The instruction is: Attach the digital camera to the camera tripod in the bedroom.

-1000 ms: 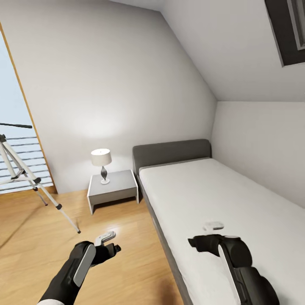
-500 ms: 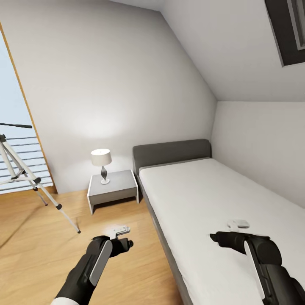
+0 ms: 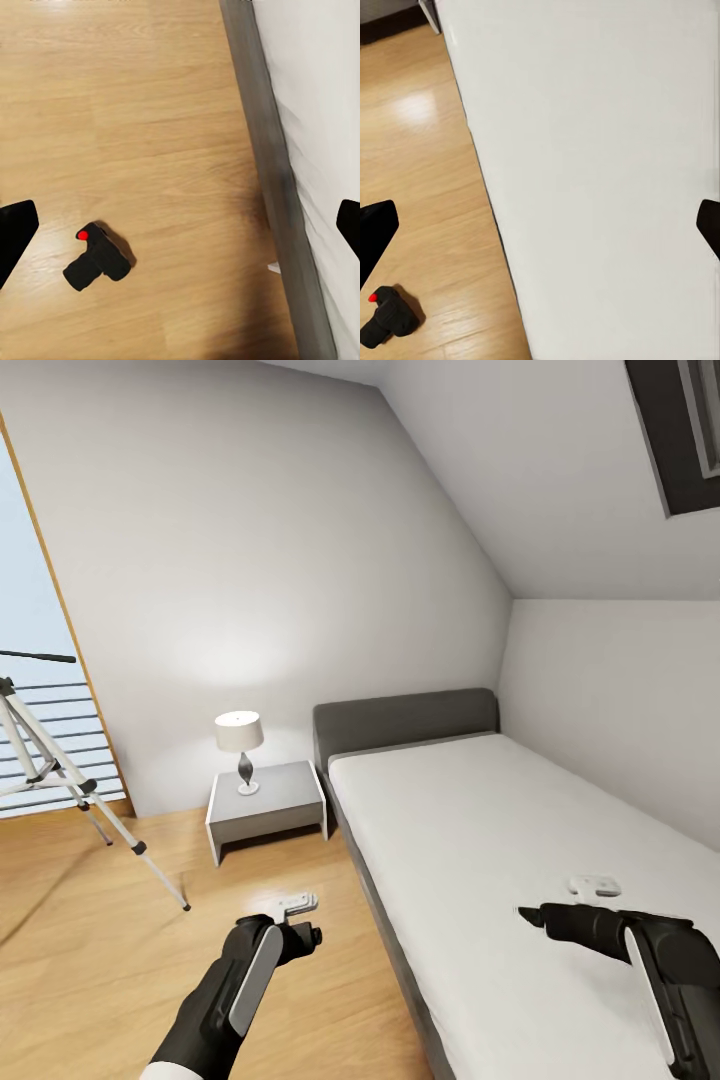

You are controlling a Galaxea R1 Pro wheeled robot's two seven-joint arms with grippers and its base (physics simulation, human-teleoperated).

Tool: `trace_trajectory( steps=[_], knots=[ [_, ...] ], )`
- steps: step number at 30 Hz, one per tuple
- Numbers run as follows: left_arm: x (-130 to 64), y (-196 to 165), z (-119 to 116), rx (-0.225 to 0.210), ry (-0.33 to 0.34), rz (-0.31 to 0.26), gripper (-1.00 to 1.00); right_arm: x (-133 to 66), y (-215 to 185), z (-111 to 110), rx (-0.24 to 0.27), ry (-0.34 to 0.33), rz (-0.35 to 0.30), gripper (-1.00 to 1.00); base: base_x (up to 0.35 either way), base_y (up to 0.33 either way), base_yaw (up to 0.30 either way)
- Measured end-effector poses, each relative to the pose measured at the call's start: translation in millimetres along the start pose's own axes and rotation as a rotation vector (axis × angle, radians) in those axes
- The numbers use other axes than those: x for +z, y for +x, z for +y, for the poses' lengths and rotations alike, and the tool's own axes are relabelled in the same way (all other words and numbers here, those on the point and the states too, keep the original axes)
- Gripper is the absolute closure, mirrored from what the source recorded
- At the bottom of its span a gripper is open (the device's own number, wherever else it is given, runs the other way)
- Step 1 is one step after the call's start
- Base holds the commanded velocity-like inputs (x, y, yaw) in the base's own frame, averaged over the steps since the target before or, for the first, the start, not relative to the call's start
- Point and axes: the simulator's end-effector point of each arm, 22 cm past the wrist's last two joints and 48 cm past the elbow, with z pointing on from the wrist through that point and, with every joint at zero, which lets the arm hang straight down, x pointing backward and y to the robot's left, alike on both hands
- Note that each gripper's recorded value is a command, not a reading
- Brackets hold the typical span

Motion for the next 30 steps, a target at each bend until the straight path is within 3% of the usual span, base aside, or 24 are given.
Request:
trace_trajectory(
  steps=[15,30],
  knots=[
    [-9.4,-16,-3,-0.007,0.004,-0.042,-1.00,-17.8,-12,-31,0.059,-0.031,-0.041,-1.00,0.000,0.000,0.000],
    [6.8,-7,0,-0.005,0.008,-0.054,-1.00,-4.1,5,-38,0.070,-0.031,-0.047,-1.00,0.000,0.000,0.000]
  ],
)
